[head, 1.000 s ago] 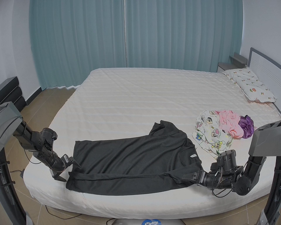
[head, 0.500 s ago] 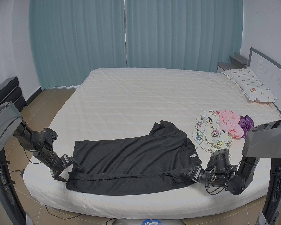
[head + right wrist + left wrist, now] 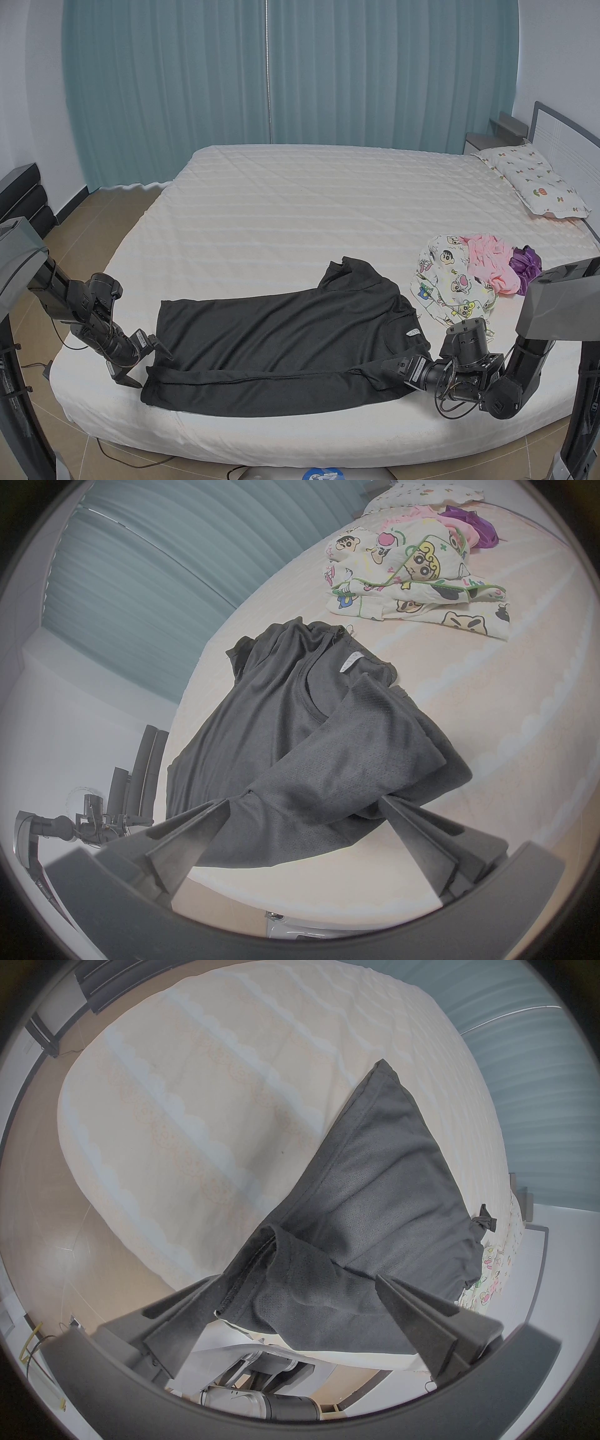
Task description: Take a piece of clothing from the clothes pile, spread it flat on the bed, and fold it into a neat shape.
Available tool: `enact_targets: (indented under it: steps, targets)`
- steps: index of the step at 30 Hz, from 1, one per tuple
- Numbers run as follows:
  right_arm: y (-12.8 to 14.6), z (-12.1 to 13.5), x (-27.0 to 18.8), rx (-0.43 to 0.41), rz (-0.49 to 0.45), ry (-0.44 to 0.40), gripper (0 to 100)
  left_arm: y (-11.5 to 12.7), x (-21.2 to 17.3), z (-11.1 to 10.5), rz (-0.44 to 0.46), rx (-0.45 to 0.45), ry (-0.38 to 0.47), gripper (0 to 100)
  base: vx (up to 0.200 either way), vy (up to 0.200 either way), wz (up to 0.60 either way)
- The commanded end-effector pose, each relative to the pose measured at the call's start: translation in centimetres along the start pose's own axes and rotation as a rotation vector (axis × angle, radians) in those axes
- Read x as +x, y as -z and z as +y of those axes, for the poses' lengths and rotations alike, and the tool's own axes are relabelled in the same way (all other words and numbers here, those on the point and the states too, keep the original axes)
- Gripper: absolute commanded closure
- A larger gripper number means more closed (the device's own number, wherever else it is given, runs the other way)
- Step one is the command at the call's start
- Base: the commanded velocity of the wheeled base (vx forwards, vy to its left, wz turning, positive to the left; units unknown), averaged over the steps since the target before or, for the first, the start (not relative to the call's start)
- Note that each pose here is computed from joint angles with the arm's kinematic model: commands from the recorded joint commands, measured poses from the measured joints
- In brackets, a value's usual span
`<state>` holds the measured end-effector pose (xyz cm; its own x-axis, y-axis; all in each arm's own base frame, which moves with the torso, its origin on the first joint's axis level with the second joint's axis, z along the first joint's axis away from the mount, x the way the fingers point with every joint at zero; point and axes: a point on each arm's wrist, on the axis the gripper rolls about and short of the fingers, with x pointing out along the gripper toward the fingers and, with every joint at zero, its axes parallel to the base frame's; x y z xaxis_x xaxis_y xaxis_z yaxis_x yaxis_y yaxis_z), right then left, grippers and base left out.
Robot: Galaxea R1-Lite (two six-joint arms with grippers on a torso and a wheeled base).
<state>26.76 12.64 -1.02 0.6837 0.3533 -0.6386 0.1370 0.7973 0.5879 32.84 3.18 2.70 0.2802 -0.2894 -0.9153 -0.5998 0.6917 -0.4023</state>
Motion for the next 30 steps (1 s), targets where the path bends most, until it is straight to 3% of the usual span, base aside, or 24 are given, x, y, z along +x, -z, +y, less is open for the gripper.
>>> enact_targets:
  steps: [1, 8, 24, 25, 30]
  targets:
    - [-0.1, 0.0, 0.1, 0.0, -0.006, 0.003, 0, 0.0, 0.0, 0.0, 0.0, -0.002, 0.001, 0, 0.0, 0.0, 0.0]
    - [0.1, -0.8, 1.3, 0.003, -0.028, 0.062, 0, 0.0, 0.0, 0.0, 0.0, -0.002, 0.001, 0, 0.0, 0.0, 0.0]
    - [0.2, -1.0, 1.8, 0.003, -0.031, 0.092, 0, 0.0, 0.0, 0.0, 0.0, -0.002, 0.001, 0, 0.0, 0.0, 0.0]
    - [0.2, -1.1, 1.8, 0.004, -0.03, 0.095, 100, 0.0, 0.0, 0.1, 0.001, -0.002, 0.0, 0, 0.0, 0.0, 0.0]
    - [0.1, -0.9, 1.8, 0.005, -0.037, 0.093, 100, 0.0, 0.0, 0.1, 0.001, -0.002, 0.0, 0, 0.0, 0.0, 0.0]
